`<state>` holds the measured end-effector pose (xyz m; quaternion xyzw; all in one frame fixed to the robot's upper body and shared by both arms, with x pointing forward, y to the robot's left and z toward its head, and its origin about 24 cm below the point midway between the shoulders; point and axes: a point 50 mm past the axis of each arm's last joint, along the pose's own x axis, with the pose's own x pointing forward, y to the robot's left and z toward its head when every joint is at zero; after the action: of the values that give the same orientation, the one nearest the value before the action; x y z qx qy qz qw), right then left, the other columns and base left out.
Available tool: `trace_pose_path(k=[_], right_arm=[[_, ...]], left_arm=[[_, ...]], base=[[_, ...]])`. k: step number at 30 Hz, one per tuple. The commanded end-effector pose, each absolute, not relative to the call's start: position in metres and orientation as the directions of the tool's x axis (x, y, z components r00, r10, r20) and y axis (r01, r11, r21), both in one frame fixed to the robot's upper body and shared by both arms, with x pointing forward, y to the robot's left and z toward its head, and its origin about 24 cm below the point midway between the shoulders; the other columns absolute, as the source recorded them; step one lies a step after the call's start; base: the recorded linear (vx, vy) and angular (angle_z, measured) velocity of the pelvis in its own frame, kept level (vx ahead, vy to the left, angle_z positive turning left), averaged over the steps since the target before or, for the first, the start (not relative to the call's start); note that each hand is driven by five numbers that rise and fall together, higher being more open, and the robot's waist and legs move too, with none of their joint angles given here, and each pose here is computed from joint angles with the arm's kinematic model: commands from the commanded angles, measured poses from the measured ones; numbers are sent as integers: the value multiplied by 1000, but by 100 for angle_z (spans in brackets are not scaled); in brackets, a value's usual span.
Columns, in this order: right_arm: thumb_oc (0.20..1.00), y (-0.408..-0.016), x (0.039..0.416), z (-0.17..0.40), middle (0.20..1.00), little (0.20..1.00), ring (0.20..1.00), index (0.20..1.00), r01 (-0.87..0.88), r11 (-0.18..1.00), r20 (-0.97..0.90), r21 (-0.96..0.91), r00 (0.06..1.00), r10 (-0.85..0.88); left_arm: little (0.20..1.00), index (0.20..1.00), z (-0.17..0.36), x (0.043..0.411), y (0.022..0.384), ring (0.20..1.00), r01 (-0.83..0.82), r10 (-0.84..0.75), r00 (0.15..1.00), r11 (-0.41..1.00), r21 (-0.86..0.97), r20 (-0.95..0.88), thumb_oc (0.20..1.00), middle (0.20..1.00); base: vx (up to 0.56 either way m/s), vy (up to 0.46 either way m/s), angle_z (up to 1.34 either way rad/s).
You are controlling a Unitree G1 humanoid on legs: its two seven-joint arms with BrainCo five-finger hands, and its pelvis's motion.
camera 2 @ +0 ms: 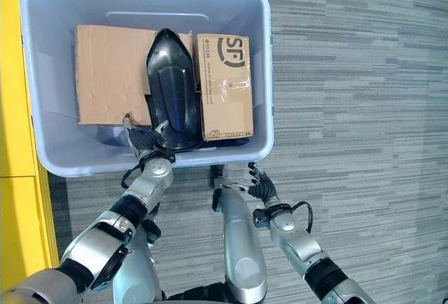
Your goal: Move parts from the plastic box to the shelf.
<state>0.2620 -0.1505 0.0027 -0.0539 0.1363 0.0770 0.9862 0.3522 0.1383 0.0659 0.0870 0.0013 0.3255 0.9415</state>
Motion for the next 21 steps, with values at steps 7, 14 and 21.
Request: trace_pose_path(k=[7,14,21], right_arm=[[1000,-143,272,21,1000,1000,1000,1000,-207,975,-217,-81,958,185],[1000,-149,271,20,1000,1000,1000,1000,-223,968,-221,-112,956,194],[1000,-152,264,14,1000,1000,1000,1000,-216,968,-237,-131,955,181]], left_arm=[[1000,1000,81,361,142,1000,-590,529,805,673,447,267,1000,1000],[1000,1000,95,369,140,1000,-533,384,846,606,590,370,1000,1000],[1000,1000,105,361,119,1000,-576,335,799,664,476,499,1000,1000]], base=[[-11,26,-8],[-3,27,-3],[-2,16,-7]])
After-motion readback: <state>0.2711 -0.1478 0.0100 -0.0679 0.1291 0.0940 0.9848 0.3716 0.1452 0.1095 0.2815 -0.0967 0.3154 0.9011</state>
